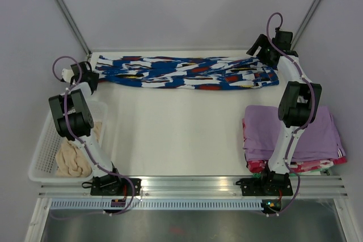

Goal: Fold and stack the trousers
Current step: Fold the trousers

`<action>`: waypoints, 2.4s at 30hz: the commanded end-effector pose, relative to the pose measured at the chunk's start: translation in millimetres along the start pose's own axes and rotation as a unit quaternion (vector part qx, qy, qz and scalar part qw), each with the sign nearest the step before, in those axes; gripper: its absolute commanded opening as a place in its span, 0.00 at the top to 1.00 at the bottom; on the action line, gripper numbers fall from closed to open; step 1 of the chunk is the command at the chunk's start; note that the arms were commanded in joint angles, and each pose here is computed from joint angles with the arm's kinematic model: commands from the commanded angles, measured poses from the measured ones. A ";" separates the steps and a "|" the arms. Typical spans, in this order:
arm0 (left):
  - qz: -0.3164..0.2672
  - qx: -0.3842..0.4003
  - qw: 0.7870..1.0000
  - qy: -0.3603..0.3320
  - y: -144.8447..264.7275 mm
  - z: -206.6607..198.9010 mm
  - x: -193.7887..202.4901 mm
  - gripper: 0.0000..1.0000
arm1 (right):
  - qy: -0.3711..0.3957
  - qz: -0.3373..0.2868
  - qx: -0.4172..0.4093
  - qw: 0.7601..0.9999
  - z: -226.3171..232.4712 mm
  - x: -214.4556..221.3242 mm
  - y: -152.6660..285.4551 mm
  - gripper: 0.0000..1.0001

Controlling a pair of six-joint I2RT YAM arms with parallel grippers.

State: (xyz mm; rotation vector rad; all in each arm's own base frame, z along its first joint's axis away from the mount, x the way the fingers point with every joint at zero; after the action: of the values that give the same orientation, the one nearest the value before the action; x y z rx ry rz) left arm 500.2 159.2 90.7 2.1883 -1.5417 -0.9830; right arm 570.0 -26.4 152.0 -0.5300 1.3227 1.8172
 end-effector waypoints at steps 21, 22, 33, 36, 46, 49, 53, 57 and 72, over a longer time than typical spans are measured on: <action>0.002 -0.023 1.000 0.008 -32.0 1.3 1.0 0.42 | -0.006 0.002 -0.001 1.000 3.6 0.8 -4.2 0.08; 0.000 -0.022 1.000 0.004 -32.8 1.4 0.4 0.43 | -0.007 0.002 -0.001 1.000 3.7 0.8 -4.2 0.08; -0.034 0.031 0.999 0.015 -23.9 -28.9 -18.1 0.98 | -0.004 0.001 -0.001 1.000 7.2 -2.1 -4.5 0.07; -0.042 0.043 0.998 0.011 -14.2 -47.8 -27.2 0.98 | -0.005 0.003 0.000 1.000 8.0 0.3 -5.3 0.07; -0.092 0.040 0.995 0.016 6.2 -82.2 -58.5 0.97 | -0.008 0.004 -0.009 1.000 13.7 3.7 -13.1 0.07; -0.089 0.075 0.993 0.013 1.4 -94.9 -57.6 0.96 | -0.007 0.005 -0.011 1.000 15.1 4.8 -15.1 0.07; -0.084 0.129 0.988 0.008 -7.8 -115.3 -50.3 0.97 | -0.005 0.005 -0.013 1.000 16.1 4.6 -16.6 0.07; -0.081 0.148 0.986 0.006 -19.7 -128.8 -40.9 0.97 | -0.003 0.004 -0.011 1.000 15.2 3.3 -17.5 0.07; -0.102 0.032 0.992 0.064 -85.8 -116.9 -30.1 0.96 | -0.016 -0.038 0.020 0.999 7.8 -14.7 -22.3 0.07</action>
State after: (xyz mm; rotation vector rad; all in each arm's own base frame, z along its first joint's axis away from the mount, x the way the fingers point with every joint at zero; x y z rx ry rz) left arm 634.3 180.5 133.1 2.3759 -1.4781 -0.8836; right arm 579.2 -18.3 134.0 -0.4794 1.3444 1.8017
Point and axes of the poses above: each gripper's point midway between its finger pads, its own y axis back along the fingers, its own z axis along the line the jaws close on, x = y × z, the point moved 2 cm from there along y, back along the fingers, and after that the axes turned 9 degrees about y, right-handed, at the moved point
